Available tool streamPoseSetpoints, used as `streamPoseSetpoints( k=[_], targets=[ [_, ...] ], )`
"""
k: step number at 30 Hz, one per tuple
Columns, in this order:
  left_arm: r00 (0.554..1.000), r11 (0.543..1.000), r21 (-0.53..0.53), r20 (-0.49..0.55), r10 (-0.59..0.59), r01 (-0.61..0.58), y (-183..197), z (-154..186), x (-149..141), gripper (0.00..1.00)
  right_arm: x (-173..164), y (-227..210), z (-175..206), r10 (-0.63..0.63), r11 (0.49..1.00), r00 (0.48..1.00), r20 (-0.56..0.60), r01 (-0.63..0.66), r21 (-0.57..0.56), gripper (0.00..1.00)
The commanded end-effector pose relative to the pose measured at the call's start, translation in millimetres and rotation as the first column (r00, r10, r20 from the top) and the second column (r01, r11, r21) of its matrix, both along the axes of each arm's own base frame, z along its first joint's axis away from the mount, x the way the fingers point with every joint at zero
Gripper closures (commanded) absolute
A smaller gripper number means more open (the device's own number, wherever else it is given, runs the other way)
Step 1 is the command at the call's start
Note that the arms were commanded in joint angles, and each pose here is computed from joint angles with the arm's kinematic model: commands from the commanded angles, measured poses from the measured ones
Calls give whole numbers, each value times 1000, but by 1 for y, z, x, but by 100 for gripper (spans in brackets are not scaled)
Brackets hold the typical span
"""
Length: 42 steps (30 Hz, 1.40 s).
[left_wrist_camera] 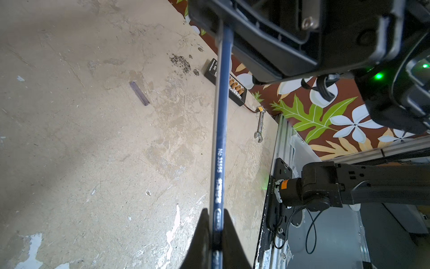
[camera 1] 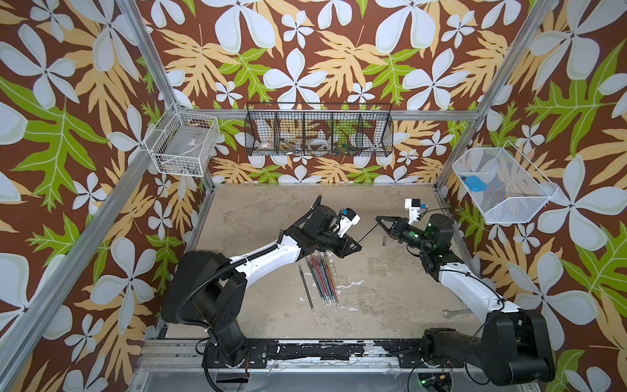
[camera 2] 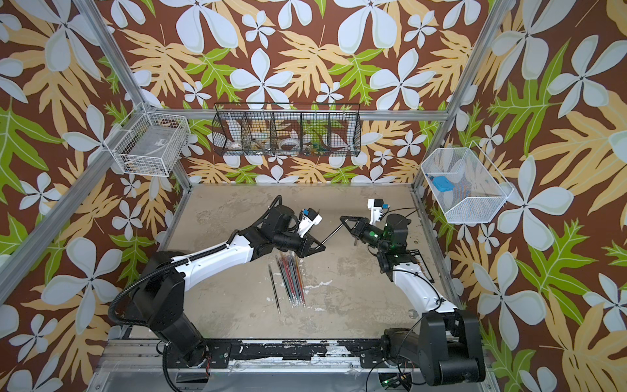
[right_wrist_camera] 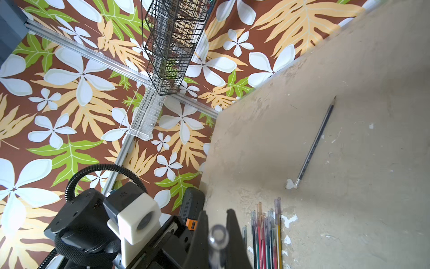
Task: Remove the protective cover of the pencils
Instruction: Adjust the pencil.
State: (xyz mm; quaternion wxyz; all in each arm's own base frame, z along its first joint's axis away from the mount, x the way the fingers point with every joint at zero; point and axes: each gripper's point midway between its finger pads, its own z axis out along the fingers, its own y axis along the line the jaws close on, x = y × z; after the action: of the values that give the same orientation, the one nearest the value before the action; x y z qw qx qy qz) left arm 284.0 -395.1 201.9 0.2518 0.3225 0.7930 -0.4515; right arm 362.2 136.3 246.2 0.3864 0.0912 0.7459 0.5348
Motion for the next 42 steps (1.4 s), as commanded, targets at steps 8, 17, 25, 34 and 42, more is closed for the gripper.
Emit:
streamPoseSetpoints(
  k=[8,17,25,34,42],
  targets=[
    [998,997,-49,17,-64,65,-5,15,-10,50,0,-6,11,1,981,990,139,26,-194,100],
    [997,997,-34,-6,-75,75,-7,6,-9,54,-10,5,28,51,992,981,188,-28,-126,100],
    [998,998,20,-5,-55,55,-5,-6,-4,58,-16,22,34,113,990,973,201,-93,-106,100],
    [999,998,44,16,-36,35,-3,-7,1,57,-5,1,15,16,952,990,140,28,-305,100],
    [999,999,42,22,-33,32,-2,-5,1,55,-16,17,4,132,958,986,101,-101,-267,100]
  ],
)
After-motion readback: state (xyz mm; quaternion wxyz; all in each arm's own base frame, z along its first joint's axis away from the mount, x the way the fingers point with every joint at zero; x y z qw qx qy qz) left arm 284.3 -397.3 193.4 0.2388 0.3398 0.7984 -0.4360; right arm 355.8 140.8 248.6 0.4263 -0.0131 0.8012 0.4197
